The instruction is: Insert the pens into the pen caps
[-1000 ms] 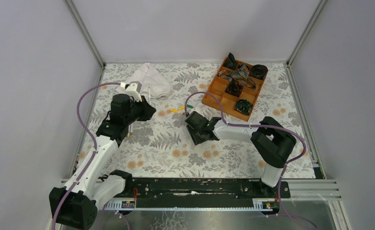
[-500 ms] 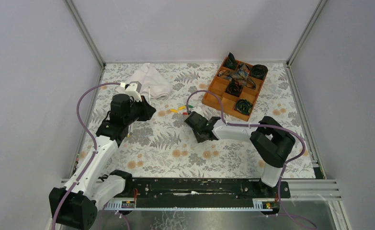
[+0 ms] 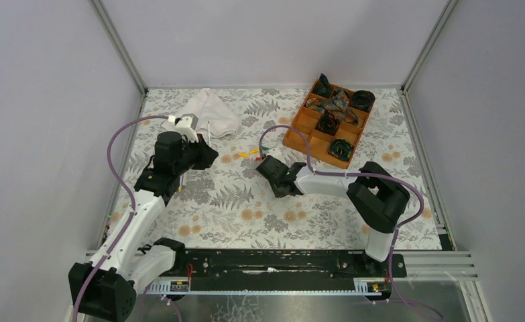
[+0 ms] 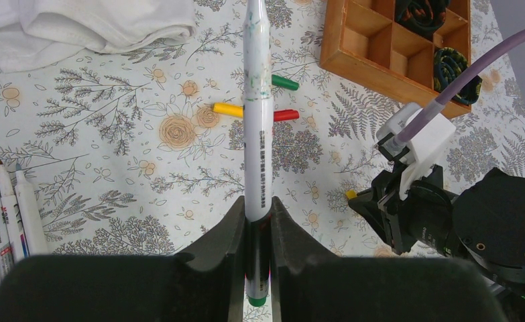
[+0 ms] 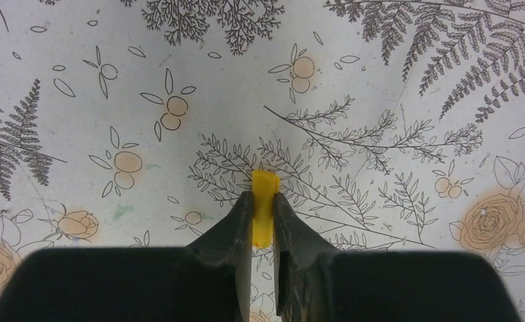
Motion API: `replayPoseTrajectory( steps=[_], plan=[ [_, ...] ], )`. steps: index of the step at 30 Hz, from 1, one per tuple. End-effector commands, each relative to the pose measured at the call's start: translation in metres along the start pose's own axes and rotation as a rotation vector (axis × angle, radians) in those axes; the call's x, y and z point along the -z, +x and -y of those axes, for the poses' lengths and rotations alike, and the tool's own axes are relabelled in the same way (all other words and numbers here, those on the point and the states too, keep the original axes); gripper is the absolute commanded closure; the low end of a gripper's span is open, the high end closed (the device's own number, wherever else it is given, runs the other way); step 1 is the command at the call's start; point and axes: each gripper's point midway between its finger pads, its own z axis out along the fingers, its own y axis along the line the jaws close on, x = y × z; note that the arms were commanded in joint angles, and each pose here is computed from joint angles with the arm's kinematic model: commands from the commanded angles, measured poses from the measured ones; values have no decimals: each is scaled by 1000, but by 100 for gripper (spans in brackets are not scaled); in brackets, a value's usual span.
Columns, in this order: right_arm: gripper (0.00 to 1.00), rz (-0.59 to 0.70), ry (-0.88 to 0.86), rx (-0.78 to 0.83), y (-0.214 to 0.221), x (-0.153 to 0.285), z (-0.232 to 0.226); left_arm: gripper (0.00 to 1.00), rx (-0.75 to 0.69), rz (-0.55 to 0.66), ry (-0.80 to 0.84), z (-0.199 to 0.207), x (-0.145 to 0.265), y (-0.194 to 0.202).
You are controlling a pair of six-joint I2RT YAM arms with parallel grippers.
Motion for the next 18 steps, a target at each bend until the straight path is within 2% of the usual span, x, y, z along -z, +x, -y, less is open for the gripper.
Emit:
replayPoseTrajectory(
  steps=[1, 5, 10, 13, 18],
  plan=[
    [88, -106, 76, 45, 31, -10, 13, 100, -21, 44, 0, 0, 2, -12],
    [100, -80, 48, 26, 22, 1, 11, 100, -16, 44, 2, 0, 3, -10],
    [100, -8, -25, -21, 0, 31, 6, 100, -10, 22, 20, 12, 0, -1],
    [100, 43, -83, -63, -14, 54, 2, 100, 17, 1, 73, 39, -2, 14],
    [100, 122, -169, -143, -36, 89, -4, 100, 107, -10, 263, 104, 6, 48]
  ],
)
